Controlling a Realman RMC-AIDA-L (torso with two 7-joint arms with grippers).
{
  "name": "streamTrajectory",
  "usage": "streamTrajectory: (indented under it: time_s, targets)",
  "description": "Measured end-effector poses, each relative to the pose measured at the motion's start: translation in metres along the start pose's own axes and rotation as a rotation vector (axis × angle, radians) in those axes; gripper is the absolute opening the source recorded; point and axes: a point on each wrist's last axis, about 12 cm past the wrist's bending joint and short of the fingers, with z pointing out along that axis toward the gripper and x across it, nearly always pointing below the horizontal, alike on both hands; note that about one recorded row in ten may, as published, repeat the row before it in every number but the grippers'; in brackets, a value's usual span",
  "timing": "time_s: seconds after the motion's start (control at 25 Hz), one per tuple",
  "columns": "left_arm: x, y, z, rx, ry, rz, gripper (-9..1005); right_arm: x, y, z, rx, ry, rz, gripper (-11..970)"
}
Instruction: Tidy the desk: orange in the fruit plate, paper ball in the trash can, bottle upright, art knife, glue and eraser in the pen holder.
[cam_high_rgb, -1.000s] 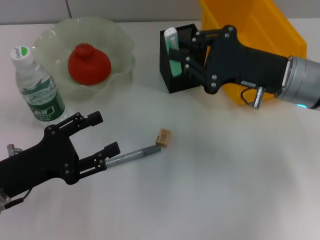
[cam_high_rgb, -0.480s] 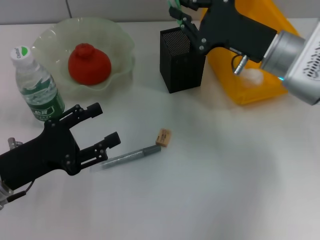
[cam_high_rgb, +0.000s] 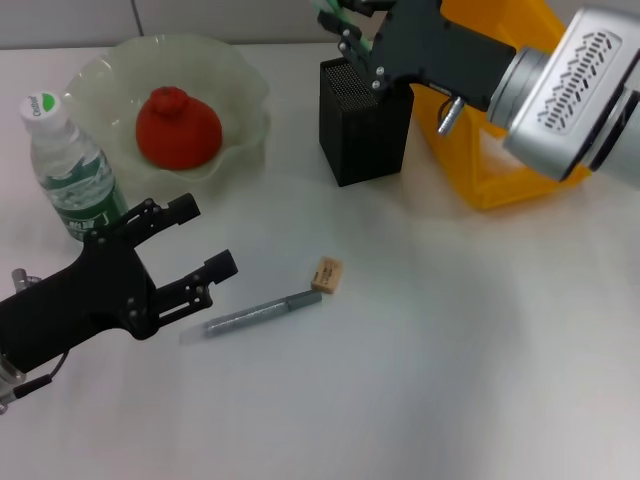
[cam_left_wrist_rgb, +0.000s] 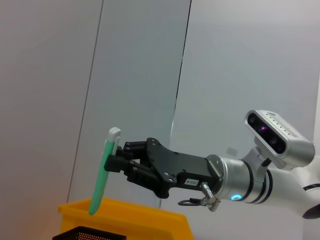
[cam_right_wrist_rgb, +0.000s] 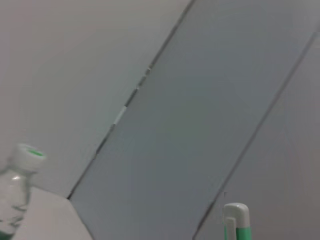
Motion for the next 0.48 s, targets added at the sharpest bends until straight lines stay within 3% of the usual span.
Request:
streamTrajectory:
  time_s: [0.32,0.48]
  targets:
    - [0.0002,-0.0002,-0.005,-0.033,-0.016,-0.002,799,0.0027,-0.0058,0.0004,0.059,0.015,0.204,154]
    - [0.0004,-0.0001,-0.0078,-0.044,-0.018,-0.001,800,0.0031,-0.0069,0.0017,0.064,0.022,0.249,155]
